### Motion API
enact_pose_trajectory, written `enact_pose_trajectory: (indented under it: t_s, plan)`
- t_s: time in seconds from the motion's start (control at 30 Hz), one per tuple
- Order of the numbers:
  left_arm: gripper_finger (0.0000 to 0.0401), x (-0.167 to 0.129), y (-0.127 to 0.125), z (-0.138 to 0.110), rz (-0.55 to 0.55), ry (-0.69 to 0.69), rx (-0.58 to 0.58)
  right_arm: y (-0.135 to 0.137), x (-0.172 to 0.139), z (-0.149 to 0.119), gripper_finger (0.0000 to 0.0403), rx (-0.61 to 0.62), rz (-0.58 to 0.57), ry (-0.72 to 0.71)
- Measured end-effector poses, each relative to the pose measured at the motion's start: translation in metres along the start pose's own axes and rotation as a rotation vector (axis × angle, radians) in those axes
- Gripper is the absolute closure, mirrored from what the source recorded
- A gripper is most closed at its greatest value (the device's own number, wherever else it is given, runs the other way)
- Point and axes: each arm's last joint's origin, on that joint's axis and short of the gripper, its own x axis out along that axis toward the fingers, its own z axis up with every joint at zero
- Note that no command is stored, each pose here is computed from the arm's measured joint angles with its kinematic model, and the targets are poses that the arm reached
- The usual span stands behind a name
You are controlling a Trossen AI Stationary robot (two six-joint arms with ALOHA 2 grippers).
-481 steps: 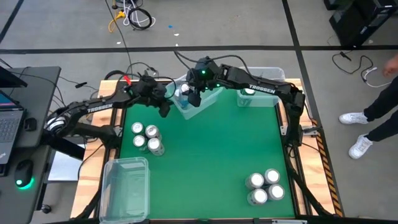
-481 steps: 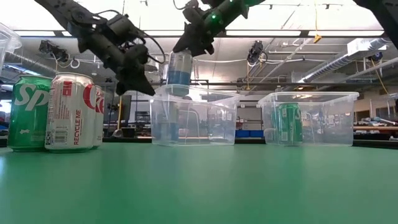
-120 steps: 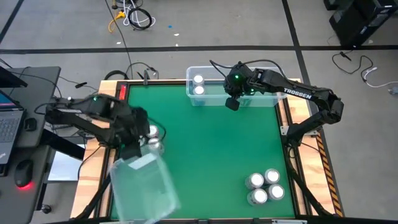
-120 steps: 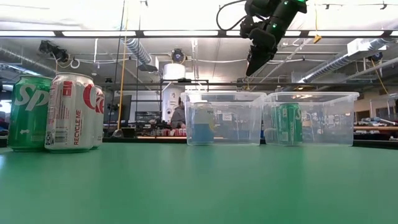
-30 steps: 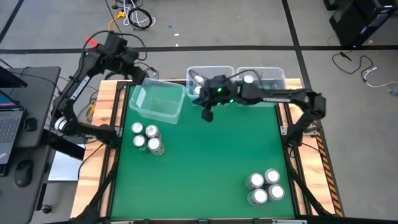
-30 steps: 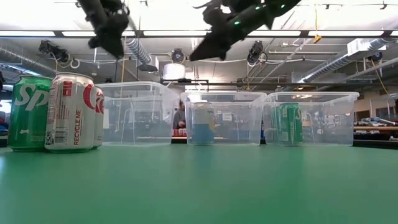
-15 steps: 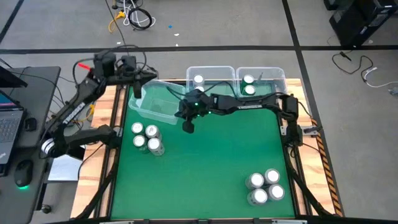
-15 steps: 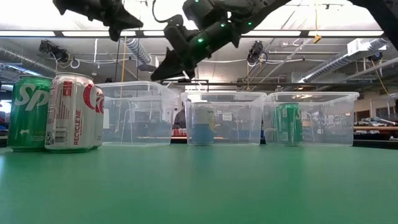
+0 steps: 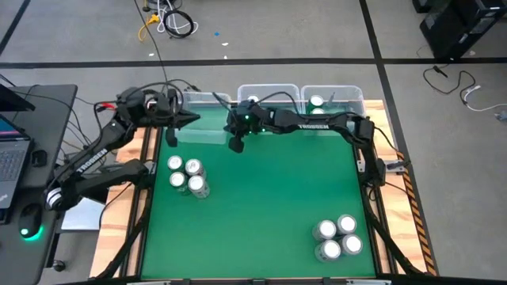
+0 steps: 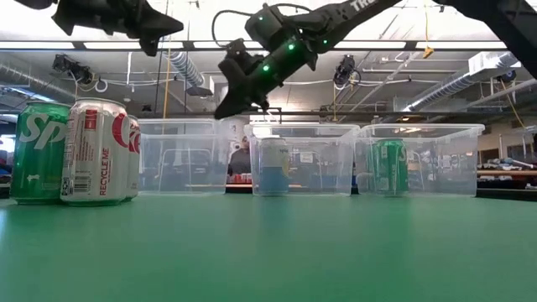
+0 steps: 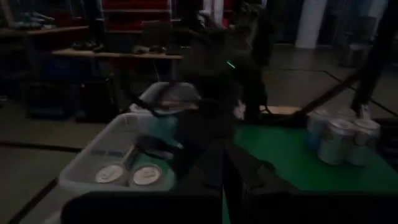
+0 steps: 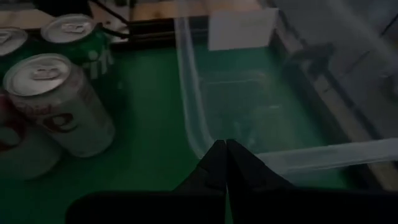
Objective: Sort soda cans
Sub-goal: Move the bottom left transparent bin to the top left of the table
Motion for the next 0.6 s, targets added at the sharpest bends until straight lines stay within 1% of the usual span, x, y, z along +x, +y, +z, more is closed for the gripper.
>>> enact_pose_trajectory:
  t_s: [0.1, 0.17, 0.23, 0.37, 0.47, 0.57, 0.6]
  plan:
    - [0.04, 0.006, -0.005, -0.01, -0.066, 0.071, 0.004, -0.002, -0.018, 0.014, 0.0403, -0.036, -0.008, -0.022]
    - [0.04, 0.012, -0.008, -0.018, -0.107, 0.132, -0.005, 0.0, -0.038, 0.025, 0.0403, -0.057, -0.007, -0.032]
    - [0.04, 0.021, -0.011, -0.023, -0.138, 0.17, -0.013, 0.001, -0.058, 0.032, 0.0403, -0.078, -0.003, -0.012]
    - [0.04, 0.043, -0.015, -0.035, -0.153, 0.259, -0.014, -0.001, -0.091, 0.038, 0.0403, -0.11, -0.053, 0.043]
    - [0.04, 0.059, -0.018, -0.046, -0.159, 0.33, -0.002, -0.004, -0.111, 0.04, 0.0403, -0.123, -0.078, 0.06]
    - [0.0401, 0.072, -0.021, -0.062, -0.142, 0.329, 0.041, -0.007, -0.122, 0.029, 0.0403, -0.142, -0.088, 0.061]
    - [0.0401, 0.074, -0.021, -0.069, -0.131, 0.318, 0.037, -0.009, -0.124, 0.024, 0.0403, -0.138, -0.094, 0.054]
